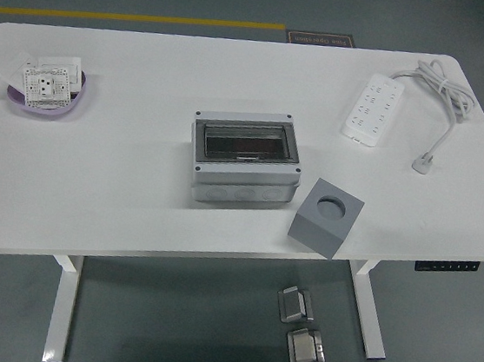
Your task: Pick up the cylinder from the cube,place it in the box,flap close box
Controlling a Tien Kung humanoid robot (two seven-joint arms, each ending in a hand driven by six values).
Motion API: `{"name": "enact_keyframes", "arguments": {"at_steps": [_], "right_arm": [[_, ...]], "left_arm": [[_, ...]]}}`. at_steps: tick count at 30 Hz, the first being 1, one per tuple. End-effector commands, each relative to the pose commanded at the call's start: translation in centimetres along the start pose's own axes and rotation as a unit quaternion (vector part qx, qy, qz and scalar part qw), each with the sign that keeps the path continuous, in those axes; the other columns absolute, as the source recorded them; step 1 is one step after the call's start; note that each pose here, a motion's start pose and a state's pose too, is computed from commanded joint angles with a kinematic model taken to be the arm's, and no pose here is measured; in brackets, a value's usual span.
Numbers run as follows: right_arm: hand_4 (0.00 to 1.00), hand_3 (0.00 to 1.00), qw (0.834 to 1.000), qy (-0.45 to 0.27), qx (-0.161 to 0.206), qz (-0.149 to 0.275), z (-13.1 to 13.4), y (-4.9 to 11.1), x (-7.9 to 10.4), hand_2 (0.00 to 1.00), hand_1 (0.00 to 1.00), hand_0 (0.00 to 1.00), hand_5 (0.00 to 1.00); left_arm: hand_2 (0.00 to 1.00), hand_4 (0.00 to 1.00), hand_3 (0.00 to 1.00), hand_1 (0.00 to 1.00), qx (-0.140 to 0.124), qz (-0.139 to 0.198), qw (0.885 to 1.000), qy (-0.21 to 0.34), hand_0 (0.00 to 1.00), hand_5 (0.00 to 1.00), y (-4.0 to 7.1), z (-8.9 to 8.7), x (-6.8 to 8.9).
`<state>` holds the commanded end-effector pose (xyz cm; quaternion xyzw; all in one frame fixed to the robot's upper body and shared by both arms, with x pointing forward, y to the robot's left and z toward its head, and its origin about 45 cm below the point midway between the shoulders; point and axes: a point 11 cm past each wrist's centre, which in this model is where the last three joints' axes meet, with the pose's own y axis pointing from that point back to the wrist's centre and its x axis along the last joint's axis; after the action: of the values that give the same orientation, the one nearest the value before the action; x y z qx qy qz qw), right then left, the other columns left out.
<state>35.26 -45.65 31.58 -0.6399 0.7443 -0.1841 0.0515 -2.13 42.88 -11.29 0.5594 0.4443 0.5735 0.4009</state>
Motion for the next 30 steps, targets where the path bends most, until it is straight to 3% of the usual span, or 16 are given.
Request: {"name": "enact_keyframes", "arguments": {"at_steps": [16, 30], "right_arm": [[0.704, 0.785, 1.000, -0.019, -0.012, -0.010, 1.3, 0.2, -1.4, 0.797, 0.773, 0.802, 0.401], [0.708, 0.782, 1.000, -0.024, -0.008, -0.004, 1.2, 0.3, -1.1, 0.797, 0.772, 0.799, 0.403]], "left_arm": [[0.541, 0.563, 0.579, 0.651, 0.003, 0.007, 1.000, -0.001, 0.662, 0.247, 0.0, 0.1, 0.7], [0.541, 0.562, 0.578, 0.652, 0.006, 0.004, 1.000, 0.002, 0.662, 0.247, 0.0, -0.2, 0.4]]}}
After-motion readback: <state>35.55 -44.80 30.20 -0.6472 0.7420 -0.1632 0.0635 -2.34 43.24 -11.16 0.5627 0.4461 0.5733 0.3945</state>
